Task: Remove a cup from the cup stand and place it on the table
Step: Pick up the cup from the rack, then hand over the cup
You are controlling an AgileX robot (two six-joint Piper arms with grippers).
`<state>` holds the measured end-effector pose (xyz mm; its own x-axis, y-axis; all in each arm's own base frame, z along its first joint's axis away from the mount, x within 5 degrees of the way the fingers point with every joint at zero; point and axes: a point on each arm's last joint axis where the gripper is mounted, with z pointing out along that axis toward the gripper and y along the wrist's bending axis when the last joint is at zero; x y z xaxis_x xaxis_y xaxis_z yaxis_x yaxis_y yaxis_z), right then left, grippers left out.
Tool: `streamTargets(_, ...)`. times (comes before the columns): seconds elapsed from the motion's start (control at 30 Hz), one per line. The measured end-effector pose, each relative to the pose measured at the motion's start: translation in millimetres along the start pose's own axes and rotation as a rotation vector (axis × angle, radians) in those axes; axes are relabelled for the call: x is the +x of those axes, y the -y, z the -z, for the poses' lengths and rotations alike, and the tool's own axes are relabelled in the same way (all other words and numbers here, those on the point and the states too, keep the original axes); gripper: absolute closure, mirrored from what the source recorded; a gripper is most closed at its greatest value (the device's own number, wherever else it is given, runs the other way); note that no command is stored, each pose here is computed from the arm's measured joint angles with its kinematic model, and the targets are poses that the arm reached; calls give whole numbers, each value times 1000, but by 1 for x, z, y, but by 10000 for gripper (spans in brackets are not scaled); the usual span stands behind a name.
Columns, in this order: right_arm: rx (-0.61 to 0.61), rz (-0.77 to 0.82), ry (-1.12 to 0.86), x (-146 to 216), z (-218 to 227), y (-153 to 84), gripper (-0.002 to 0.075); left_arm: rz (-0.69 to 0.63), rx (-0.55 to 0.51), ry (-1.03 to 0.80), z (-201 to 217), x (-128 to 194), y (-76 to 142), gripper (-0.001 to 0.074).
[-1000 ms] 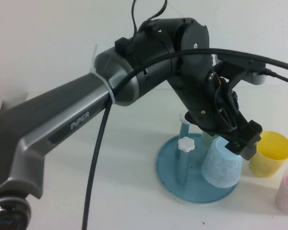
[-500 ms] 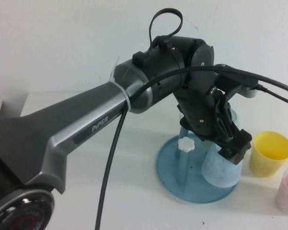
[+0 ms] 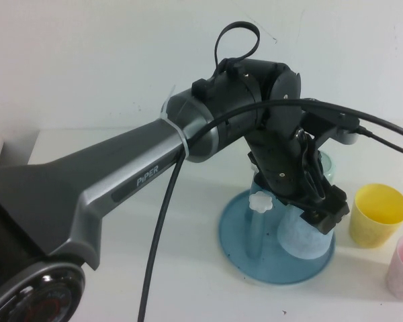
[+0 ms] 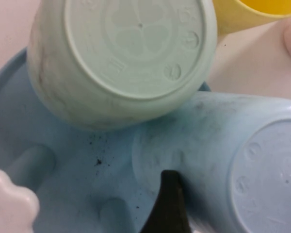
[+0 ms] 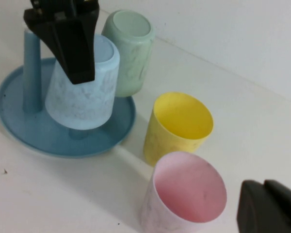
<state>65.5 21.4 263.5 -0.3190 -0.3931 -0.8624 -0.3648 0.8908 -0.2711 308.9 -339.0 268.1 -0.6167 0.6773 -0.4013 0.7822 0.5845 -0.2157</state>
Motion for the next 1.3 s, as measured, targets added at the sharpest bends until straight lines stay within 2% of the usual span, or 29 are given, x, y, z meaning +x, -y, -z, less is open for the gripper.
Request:
streamTargets(0.27, 2, -5, 7, -1, 0, 0, 729, -28, 10, -39, 7, 0, 3, 190)
streamTargets(0.43, 7, -23, 32, -3, 0, 1, 729, -61, 27, -5, 36, -13, 11, 190)
streamTargets(0.67, 12, -170, 215, -19, 2, 3, 729, -107, 61, 168, 84, -36, 27, 190)
streamTargets(0.83, -51, -327, 340, -31, 6, 1, 729, -138, 83, 272, 115, -45, 38, 190)
streamTargets(0.93, -90, -358, 436, -44, 12, 0, 723, -144, 145, 323, 132, -46, 47, 190)
streamTargets(1.03, -136, -352, 555, -58, 22, -1, 652, -146, 227, 361, 145, -46, 58, 190)
streamTargets(1.13, -169, -401, 671, -70, 31, 0, 517, -143, 312, 384, 153, -46, 66, 190)
streamTargets(1.3, -173, -431, 711, -73, 34, 2, 301, -123, 448, 431, 160, -48, 77, 190)
